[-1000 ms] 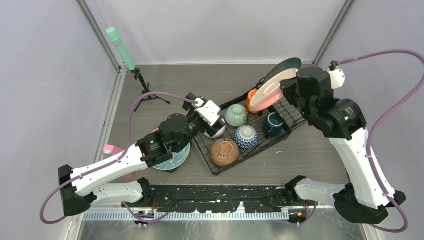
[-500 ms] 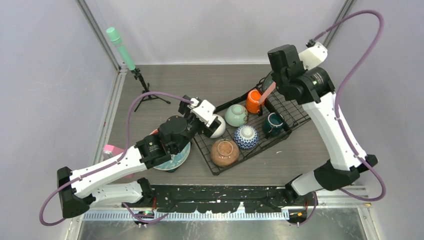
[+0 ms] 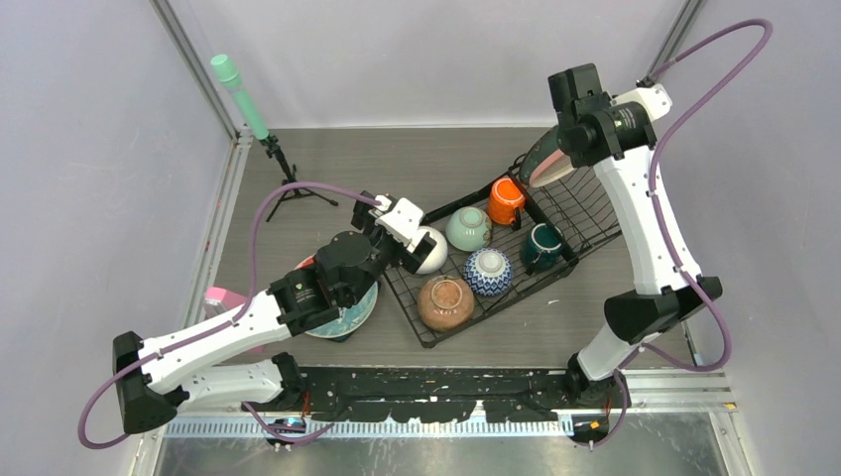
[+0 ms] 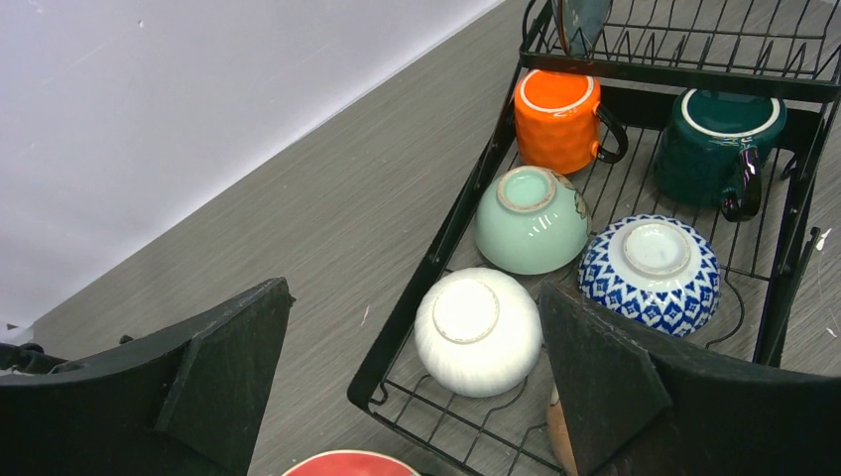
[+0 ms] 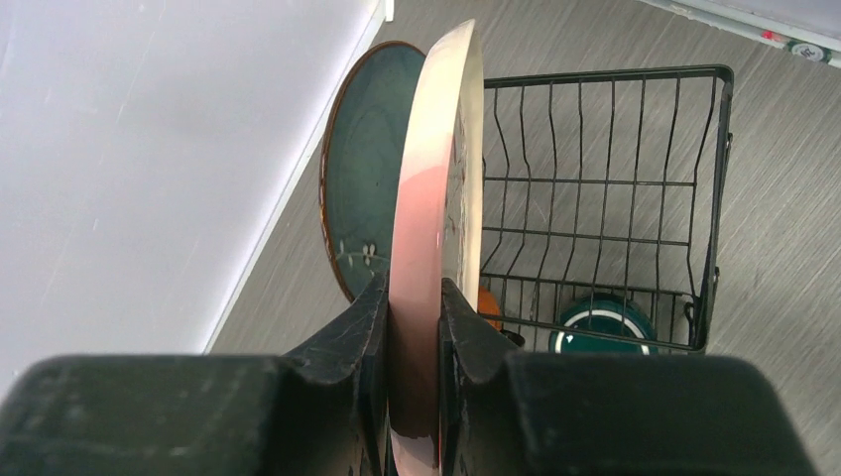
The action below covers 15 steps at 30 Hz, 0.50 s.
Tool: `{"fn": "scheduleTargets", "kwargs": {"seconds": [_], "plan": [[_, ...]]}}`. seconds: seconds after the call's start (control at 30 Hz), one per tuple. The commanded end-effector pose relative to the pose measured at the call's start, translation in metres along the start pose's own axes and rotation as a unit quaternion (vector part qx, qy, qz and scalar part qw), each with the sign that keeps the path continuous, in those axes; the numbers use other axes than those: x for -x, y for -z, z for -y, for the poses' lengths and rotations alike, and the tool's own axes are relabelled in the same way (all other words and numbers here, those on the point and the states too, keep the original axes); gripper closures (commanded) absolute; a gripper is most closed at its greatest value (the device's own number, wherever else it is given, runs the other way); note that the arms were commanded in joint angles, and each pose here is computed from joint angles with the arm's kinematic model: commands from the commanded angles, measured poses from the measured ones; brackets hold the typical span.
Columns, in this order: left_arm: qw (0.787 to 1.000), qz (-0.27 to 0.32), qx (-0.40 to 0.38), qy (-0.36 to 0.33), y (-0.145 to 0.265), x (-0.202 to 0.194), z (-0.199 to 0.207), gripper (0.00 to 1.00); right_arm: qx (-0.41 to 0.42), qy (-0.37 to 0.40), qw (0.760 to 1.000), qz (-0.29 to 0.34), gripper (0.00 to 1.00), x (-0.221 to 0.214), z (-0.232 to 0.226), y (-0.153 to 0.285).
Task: Load the mixed dishes into the dish rack
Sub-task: Insert the plate into the dish rack.
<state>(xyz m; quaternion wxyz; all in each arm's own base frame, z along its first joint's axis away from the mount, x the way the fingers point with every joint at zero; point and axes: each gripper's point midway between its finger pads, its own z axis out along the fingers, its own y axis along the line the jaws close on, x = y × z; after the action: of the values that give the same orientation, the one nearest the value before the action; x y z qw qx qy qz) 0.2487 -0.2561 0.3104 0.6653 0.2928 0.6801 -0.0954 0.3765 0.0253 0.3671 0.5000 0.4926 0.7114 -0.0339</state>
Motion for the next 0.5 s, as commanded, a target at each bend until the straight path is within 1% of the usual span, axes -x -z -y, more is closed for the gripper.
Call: {"fn": "scheduleTargets", "kwargs": {"seconds": [0.0,0.17,0.3,0.47], "plan": [[1.000,0.015,0.016,0.021,0.001,0.009,-0.007,0.00,0.012,-0.109,0.993,0.035,1.00,0.031,-0.020,-0.004],[1.000,0.012,0.019,0.019,0.000,0.007,-0.008,0.00,-0.010,-0.115,0.993,0.023,1.00,0.019,-0.020,-0.024],[1.000,-0.001,0.021,0.013,0.001,0.000,-0.008,0.00,-0.019,-0.091,0.995,0.021,1.00,0.012,-0.025,-0.038],[1.000,-0.005,0.025,0.012,0.003,-0.004,-0.011,0.00,-0.045,-0.071,0.996,0.020,1.00,0.004,-0.015,-0.057]]}}
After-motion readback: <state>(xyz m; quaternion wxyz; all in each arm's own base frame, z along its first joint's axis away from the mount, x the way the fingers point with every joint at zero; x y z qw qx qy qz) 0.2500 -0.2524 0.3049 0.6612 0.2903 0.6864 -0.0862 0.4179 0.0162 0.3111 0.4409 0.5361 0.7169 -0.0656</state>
